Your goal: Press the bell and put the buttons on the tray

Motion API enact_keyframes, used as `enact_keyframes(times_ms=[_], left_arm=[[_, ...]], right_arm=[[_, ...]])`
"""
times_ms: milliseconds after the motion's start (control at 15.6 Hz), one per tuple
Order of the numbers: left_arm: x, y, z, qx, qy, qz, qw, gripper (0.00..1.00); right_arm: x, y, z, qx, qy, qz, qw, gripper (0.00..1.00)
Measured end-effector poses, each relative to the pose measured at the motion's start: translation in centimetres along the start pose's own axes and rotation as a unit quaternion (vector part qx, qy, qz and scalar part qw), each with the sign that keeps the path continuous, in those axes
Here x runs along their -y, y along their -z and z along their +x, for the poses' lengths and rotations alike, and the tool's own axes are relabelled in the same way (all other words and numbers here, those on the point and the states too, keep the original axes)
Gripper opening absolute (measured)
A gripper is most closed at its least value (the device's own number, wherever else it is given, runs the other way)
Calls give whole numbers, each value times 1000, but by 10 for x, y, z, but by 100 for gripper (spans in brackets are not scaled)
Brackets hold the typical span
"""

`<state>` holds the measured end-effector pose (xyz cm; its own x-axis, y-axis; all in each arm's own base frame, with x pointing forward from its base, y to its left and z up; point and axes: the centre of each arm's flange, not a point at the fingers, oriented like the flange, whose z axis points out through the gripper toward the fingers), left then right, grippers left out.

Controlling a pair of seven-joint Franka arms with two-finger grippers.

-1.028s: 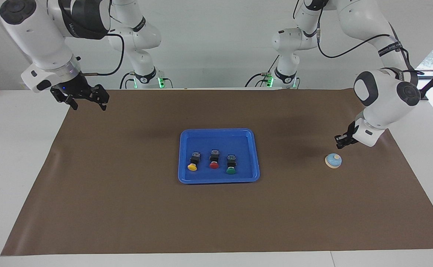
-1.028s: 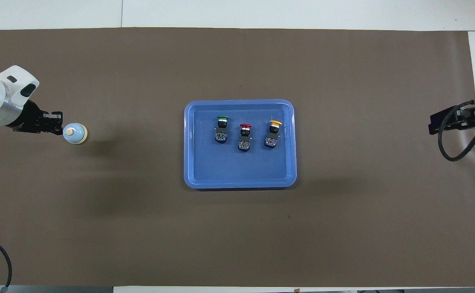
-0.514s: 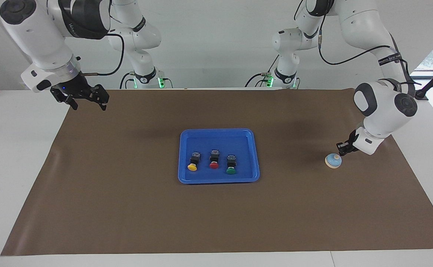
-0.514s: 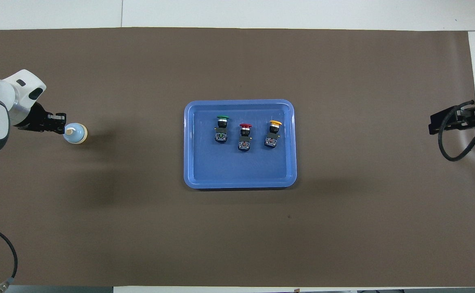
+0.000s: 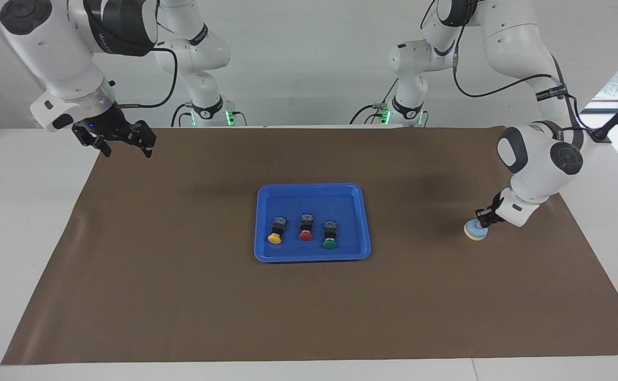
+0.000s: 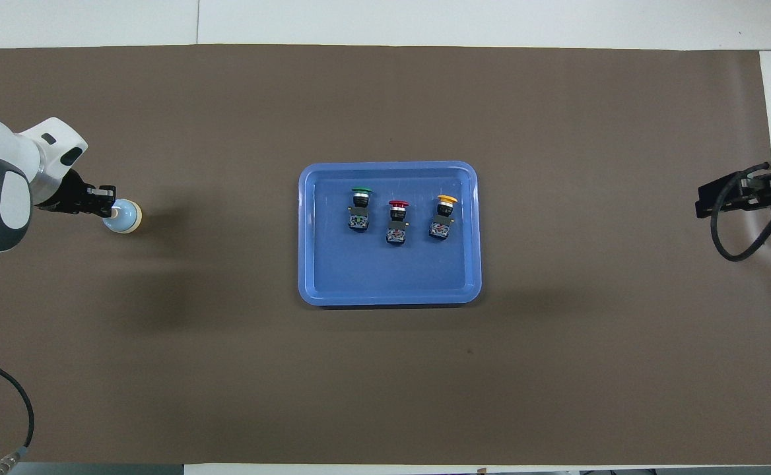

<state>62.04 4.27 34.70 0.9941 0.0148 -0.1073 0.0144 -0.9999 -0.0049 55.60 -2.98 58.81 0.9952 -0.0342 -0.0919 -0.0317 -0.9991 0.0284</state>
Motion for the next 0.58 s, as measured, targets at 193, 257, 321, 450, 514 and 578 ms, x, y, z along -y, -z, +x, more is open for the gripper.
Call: enact_keyframes(times_ms=[193,257,321,450,514,578], left_arm=[[-3,31,0,9,-3,-1,1000,1],[-5,42,-4,14,-5,-1,1000,7],[-9,52,-9,19,-8,-1,1000,19],[-23,76,-22,28,-19,1,999,40],[-31,88,-30,33,-24,1,999,50],[-38,102,-39,38,-30,2,999,63]], right_arm=[[0,0,0,0,0,0,1000,100],[0,0,0,0,0,0,1000,100],[0,0,0,0,0,0,1000,100],[0,0,0,0,0,0,1000,100],[0,0,0,0,0,0,1000,100],[0,0,0,0,0,0,1000,100]])
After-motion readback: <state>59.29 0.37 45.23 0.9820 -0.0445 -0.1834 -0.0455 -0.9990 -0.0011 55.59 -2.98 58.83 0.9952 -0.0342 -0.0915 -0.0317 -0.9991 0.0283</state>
